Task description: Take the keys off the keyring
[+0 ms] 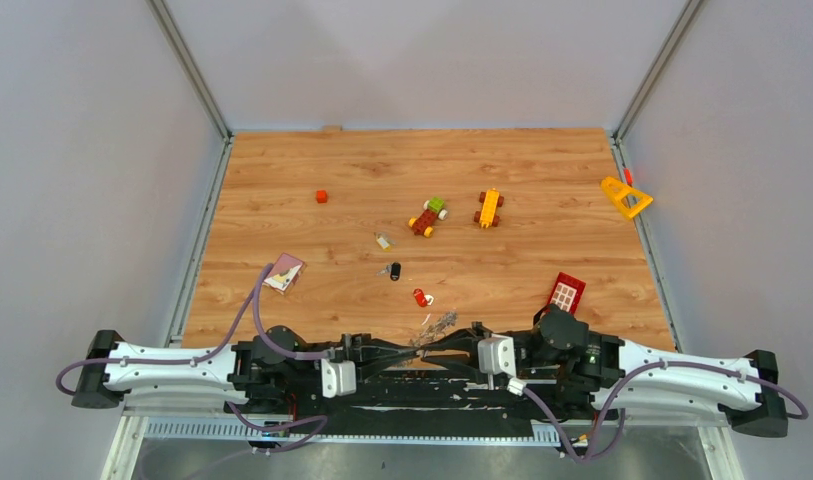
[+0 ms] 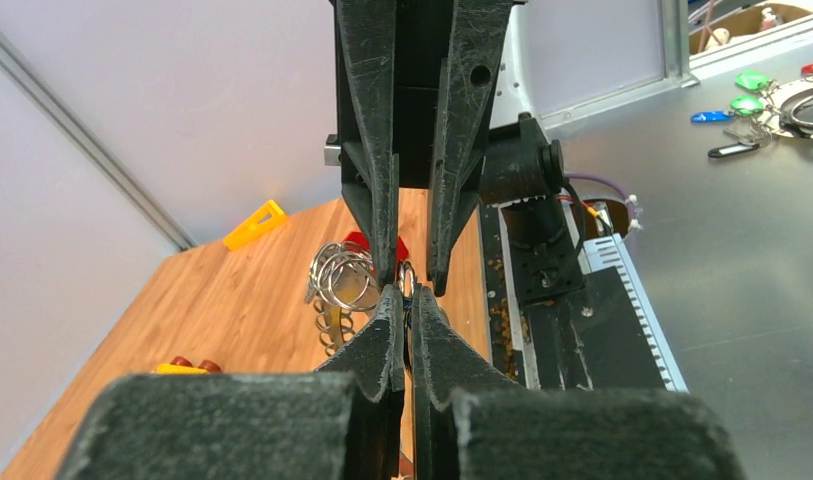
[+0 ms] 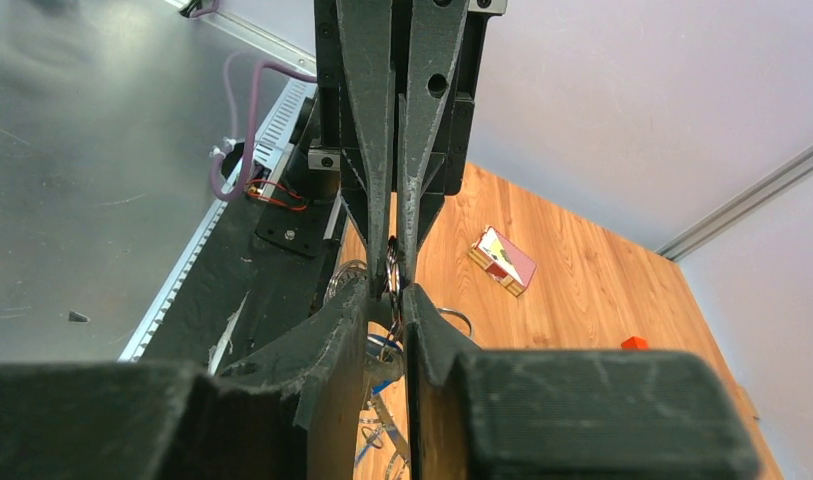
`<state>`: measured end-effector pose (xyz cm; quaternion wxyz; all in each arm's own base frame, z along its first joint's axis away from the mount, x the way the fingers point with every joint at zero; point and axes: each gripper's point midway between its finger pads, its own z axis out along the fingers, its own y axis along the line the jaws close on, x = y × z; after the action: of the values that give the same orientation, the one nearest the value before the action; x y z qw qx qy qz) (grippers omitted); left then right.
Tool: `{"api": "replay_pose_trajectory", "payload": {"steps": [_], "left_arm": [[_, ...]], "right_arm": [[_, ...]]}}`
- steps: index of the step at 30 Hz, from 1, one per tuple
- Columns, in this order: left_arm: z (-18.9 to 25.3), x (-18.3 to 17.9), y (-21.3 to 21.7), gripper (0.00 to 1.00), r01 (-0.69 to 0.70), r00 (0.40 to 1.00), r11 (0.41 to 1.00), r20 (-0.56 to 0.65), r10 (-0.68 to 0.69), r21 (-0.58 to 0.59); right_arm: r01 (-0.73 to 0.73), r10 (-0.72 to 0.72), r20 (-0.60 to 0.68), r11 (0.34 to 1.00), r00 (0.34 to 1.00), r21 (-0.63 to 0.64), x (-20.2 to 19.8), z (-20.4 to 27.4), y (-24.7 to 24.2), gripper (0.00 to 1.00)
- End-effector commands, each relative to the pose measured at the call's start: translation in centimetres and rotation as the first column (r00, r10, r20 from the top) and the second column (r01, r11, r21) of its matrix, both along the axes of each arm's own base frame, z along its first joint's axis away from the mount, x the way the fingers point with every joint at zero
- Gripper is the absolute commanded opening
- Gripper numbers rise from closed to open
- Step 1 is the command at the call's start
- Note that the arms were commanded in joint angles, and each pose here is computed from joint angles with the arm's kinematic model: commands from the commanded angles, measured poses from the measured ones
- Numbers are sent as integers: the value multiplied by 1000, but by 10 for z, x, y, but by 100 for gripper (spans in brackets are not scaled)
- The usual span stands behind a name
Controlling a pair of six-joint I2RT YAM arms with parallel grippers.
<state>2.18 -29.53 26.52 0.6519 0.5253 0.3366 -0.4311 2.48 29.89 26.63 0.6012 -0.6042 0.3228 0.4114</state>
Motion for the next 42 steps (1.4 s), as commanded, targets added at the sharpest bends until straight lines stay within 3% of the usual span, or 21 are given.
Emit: {"api": "replay_pose_trajectory", "payload": {"steps": [1, 8, 15, 20, 30, 42], "left_arm": [[39, -6, 4, 0, 29, 999, 993, 25, -26, -117], [39, -2, 5, 0, 7, 1000, 993, 21, -4, -120], [43, 6, 12, 0, -38, 999, 987, 9, 39, -158], [43, 8, 13, 0, -48, 999, 986, 4, 49, -160], [41, 16, 12, 0, -95, 995, 984, -41, 89, -153], [35, 24, 3, 40, -134, 986, 990, -103, 129, -37]], "right_arm": [[37, -37, -22, 999, 999, -2, 7, -2, 3, 20], [43, -44, -24, 999, 999, -25, 8, -7, 4, 13], [54, -55, -27, 998, 998, -26, 9, -10, 0, 13], [58, -59, -24, 998, 998, -15, 10, -9, 2, 0], [42, -43, -24, 999, 999, -13, 7, -1, -1, 0], [144, -169, -107, 967, 980, -211, 22, 0, -11, 0]]}}
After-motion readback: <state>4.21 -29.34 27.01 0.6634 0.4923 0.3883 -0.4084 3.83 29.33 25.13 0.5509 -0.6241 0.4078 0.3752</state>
